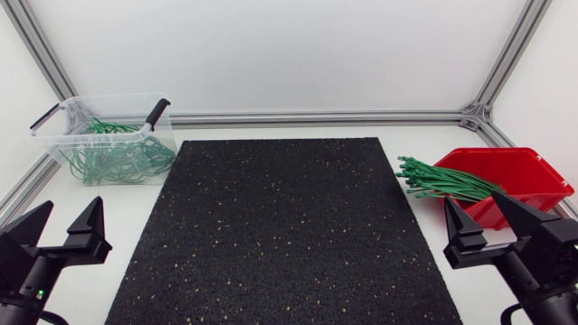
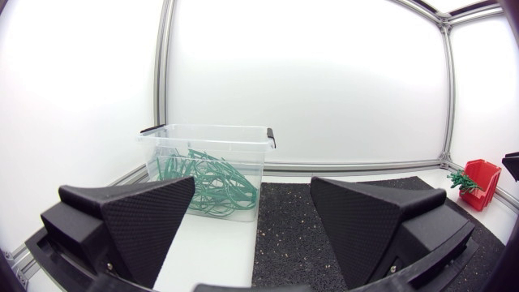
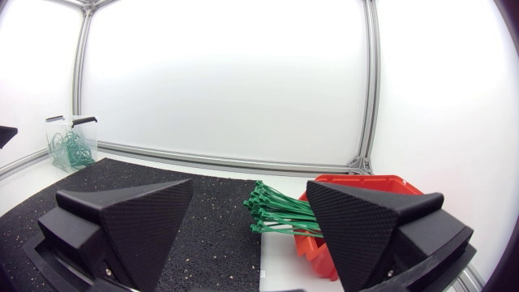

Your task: Take a green cable tie from the red box, thread the tail through the head to close it, then place it in the transparent bin on the left.

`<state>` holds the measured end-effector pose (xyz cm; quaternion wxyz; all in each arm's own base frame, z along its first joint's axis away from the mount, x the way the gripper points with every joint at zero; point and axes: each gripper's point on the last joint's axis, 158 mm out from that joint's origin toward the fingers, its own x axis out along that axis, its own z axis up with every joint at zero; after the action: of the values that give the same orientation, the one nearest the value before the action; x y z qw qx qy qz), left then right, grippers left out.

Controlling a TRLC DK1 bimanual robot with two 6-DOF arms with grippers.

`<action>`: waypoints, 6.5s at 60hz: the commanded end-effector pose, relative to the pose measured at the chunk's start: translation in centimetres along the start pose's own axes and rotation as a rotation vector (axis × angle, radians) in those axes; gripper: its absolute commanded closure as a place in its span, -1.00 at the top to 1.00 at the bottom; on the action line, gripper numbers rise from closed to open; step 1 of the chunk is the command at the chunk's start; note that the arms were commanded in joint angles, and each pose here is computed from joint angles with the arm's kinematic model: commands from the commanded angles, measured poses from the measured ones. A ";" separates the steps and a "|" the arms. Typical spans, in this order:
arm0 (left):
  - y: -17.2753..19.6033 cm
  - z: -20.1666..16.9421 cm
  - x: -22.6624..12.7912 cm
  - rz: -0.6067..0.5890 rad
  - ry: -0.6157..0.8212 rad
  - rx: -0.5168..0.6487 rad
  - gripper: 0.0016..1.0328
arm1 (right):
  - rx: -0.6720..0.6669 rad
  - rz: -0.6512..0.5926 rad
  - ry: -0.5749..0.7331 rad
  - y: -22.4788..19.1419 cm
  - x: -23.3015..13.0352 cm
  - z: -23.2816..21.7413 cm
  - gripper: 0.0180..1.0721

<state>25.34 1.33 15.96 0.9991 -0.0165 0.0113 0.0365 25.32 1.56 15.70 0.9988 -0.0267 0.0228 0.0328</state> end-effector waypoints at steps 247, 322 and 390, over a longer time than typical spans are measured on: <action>0.2 -3.1 0.2 0.003 0.088 -0.013 0.92 | -1.132 0.641 0.793 -5.0 9.0 -14.0 -0.65; 0.6 -2.8 0.1 0.013 0.079 -0.013 0.92 | -0.896 0.831 0.565 5.2 2.7 1.1 -0.89; -4.1 0.7 4.2 -0.272 0.406 -0.180 0.92 | -0.336 1.188 0.731 23.1 0.0 2.7 -0.89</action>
<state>28.77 -2.19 15.46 0.9705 -0.1145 0.1931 -0.0878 23.32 23.95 16.62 0.7218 -0.1970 0.3556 0.5601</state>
